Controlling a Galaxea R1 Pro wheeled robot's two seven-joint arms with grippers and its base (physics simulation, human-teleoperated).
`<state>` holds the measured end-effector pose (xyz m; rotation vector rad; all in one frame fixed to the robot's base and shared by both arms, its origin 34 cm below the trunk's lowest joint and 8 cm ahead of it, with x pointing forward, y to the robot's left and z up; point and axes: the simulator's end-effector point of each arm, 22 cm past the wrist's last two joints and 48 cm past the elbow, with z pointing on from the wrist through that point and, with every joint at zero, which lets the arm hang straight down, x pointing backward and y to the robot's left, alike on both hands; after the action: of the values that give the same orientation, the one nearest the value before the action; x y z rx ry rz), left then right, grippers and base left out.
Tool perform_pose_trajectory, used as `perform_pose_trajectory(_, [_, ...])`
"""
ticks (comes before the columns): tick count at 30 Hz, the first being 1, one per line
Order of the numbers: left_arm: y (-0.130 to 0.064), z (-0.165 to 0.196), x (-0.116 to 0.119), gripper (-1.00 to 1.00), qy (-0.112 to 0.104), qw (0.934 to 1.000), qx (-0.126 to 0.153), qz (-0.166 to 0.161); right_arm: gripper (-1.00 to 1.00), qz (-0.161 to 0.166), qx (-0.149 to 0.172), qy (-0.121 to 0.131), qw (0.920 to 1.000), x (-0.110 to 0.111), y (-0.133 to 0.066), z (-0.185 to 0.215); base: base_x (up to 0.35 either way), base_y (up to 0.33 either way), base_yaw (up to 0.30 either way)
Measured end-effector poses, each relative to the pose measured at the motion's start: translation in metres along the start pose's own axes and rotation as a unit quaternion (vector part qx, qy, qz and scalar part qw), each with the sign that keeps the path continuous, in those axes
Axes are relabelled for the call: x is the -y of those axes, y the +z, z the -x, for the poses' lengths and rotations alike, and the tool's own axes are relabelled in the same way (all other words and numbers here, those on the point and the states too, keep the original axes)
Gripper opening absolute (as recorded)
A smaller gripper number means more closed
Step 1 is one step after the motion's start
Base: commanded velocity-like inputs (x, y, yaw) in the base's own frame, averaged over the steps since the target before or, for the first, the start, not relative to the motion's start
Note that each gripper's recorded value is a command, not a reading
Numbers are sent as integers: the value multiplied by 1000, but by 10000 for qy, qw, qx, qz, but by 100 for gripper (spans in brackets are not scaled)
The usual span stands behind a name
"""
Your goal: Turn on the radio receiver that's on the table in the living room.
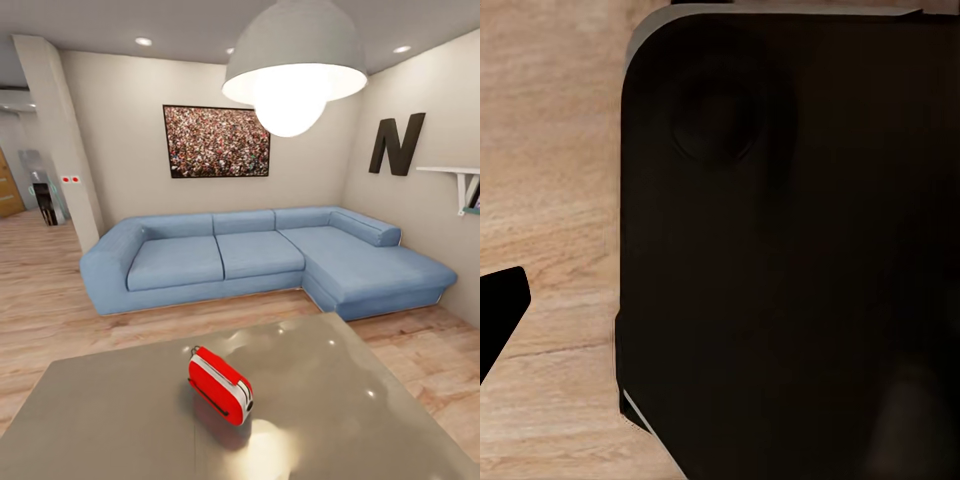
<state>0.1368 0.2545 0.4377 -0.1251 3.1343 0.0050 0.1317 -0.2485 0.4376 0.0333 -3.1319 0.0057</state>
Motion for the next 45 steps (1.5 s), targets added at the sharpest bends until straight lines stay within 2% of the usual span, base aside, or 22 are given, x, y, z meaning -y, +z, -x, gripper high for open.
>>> perform_pose_trajectory(11, [0,0,0,100,-2,10000,-3,7,100,0,6,0,10000,0,0,0,193,-100,107])
perform_pose_trajectory(36, [0,0,-1,100,-6,10000,-1,15,100,-1,7,-7,10000,0,0,0,5,-1,272])
perform_pose_trajectory(45, [0,0,-1,100,-7,10000,-2,15,100,-1,0,-6,10000,0,0,0,7,0,57])
